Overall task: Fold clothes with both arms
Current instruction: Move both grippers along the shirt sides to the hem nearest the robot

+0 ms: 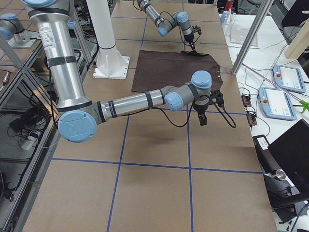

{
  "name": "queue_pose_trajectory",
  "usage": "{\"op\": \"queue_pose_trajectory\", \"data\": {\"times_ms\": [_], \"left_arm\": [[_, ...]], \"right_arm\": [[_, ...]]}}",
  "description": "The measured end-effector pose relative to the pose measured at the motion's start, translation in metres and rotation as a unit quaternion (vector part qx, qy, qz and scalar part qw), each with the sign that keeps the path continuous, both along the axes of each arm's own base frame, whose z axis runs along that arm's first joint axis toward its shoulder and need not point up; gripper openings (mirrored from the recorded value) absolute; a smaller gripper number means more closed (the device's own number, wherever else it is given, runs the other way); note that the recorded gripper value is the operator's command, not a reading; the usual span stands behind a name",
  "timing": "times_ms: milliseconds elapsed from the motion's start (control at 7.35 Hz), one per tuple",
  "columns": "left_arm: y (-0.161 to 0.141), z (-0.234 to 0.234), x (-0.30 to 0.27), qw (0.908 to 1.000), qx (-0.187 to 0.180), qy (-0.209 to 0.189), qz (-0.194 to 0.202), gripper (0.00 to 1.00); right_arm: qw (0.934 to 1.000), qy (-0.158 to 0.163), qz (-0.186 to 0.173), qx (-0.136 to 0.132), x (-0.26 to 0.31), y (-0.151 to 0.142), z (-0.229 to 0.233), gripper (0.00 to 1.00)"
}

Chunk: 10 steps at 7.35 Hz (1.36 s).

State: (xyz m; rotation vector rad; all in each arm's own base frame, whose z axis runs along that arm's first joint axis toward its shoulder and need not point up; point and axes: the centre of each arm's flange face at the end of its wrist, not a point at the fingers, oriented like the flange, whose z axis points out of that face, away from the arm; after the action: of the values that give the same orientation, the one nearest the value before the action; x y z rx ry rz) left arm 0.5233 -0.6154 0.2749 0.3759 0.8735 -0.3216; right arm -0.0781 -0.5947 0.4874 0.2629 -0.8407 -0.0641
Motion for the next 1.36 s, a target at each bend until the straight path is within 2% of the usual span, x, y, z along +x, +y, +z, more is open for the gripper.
{"op": "queue_pose_trajectory", "data": {"times_ms": [136, 544, 816, 952, 1088, 1360], "left_arm": [[-0.003, -0.004, 0.008, 1.0, -0.004, -0.003, 0.001, 1.0], [0.0, -0.023, 0.008, 0.9989, 0.026, -0.023, 0.032, 1.0], [0.03, -0.032, -0.024, 0.9976, 0.052, -0.009, 0.045, 1.0], [0.052, -0.033, -0.043, 0.9966, 0.062, 0.005, 0.054, 1.0], [0.084, -0.032, -0.057, 0.9948, 0.071, 0.022, 0.069, 1.0], [0.165, -0.03, -0.06, 0.9888, 0.082, 0.052, 0.113, 1.0]], "right_arm": [[1.0, -0.001, 0.001, 0.0, -0.001, -0.001, -0.002, 1.0], [0.9997, -0.017, 0.01, -0.013, -0.03, 0.004, -0.029, 1.0], [0.9975, -0.035, 0.043, -0.044, -0.094, 0.038, -0.08, 1.0], [0.9953, -0.045, 0.061, -0.06, -0.132, 0.068, -0.107, 1.0], [0.9923, -0.055, 0.079, -0.079, -0.174, 0.11, -0.131, 1.0], [0.9852, -0.07, 0.115, -0.106, -0.251, 0.205, -0.165, 1.0]]}}
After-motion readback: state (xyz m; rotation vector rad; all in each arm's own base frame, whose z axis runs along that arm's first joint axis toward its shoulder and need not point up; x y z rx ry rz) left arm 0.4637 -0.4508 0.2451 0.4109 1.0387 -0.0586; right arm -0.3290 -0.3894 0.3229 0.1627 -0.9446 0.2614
